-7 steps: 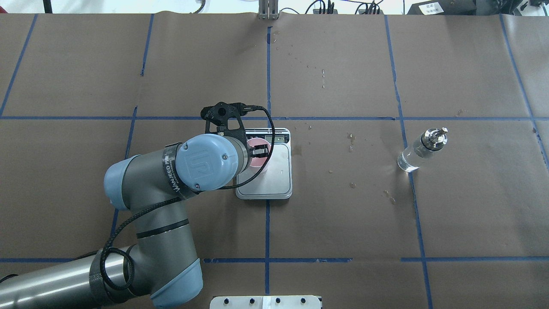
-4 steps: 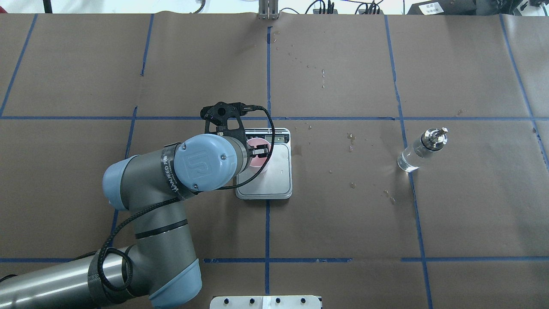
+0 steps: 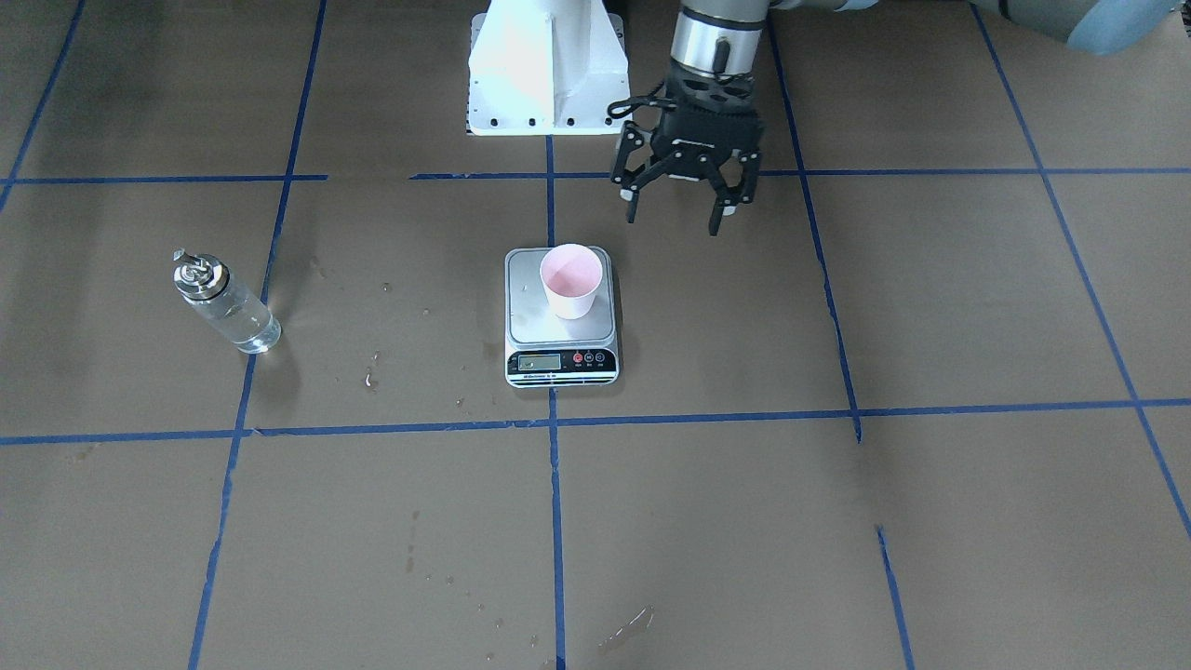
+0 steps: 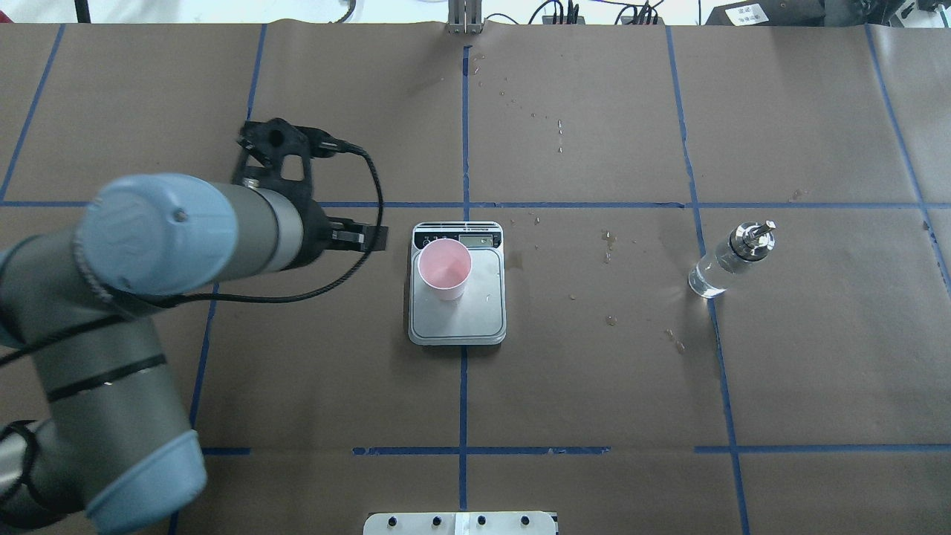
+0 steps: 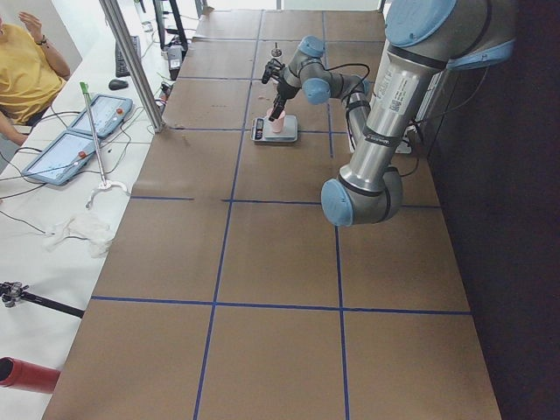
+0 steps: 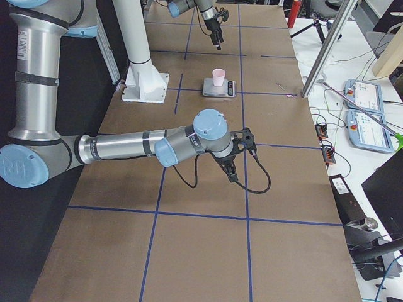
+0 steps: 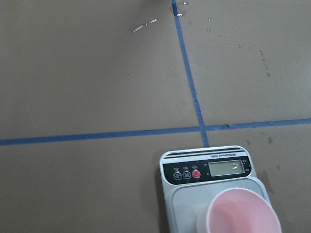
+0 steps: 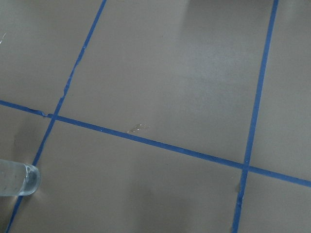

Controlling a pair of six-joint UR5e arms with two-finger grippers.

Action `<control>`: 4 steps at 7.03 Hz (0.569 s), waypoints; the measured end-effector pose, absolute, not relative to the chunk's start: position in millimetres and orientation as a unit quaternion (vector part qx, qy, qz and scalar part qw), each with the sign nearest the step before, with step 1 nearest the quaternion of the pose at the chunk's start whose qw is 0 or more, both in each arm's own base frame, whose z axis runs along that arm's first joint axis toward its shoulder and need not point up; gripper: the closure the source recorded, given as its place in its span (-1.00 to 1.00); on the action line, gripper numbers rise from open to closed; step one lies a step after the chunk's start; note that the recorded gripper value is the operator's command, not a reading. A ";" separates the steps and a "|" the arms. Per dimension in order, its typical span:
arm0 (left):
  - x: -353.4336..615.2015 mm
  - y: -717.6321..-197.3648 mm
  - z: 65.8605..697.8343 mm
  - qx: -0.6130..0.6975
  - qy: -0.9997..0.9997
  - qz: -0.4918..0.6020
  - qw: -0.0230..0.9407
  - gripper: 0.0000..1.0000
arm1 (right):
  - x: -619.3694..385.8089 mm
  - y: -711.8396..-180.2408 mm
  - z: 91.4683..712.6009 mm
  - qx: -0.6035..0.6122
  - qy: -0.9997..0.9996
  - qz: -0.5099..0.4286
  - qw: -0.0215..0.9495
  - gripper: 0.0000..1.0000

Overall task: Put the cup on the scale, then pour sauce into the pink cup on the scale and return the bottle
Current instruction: 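Open the left gripper and withdraw it from the cup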

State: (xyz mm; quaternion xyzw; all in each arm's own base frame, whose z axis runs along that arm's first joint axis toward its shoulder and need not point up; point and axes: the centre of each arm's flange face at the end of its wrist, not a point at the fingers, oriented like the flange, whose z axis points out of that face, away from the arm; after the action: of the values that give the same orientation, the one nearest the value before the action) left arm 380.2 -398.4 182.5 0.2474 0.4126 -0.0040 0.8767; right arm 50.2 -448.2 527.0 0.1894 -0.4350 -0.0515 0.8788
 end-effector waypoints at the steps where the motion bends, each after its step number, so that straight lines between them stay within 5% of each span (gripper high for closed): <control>1: 327.0 -416.6 208.1 0.264 0.382 0.032 0.885 -1.00 | 39.7 -447.4 510.8 0.185 -0.443 -0.043 0.876 -1.00; 4: 112.9 -492.9 313.4 0.298 0.251 0.151 0.909 -1.00 | -32.0 -441.0 433.7 0.161 -0.463 -0.011 0.871 -1.00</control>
State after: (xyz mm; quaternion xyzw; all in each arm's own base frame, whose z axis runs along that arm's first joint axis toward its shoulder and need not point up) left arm 112.9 -492.9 313.4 0.2977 0.2507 0.1509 0.9087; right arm -32.0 -441.0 433.7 0.1614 -0.4631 -0.0109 0.8714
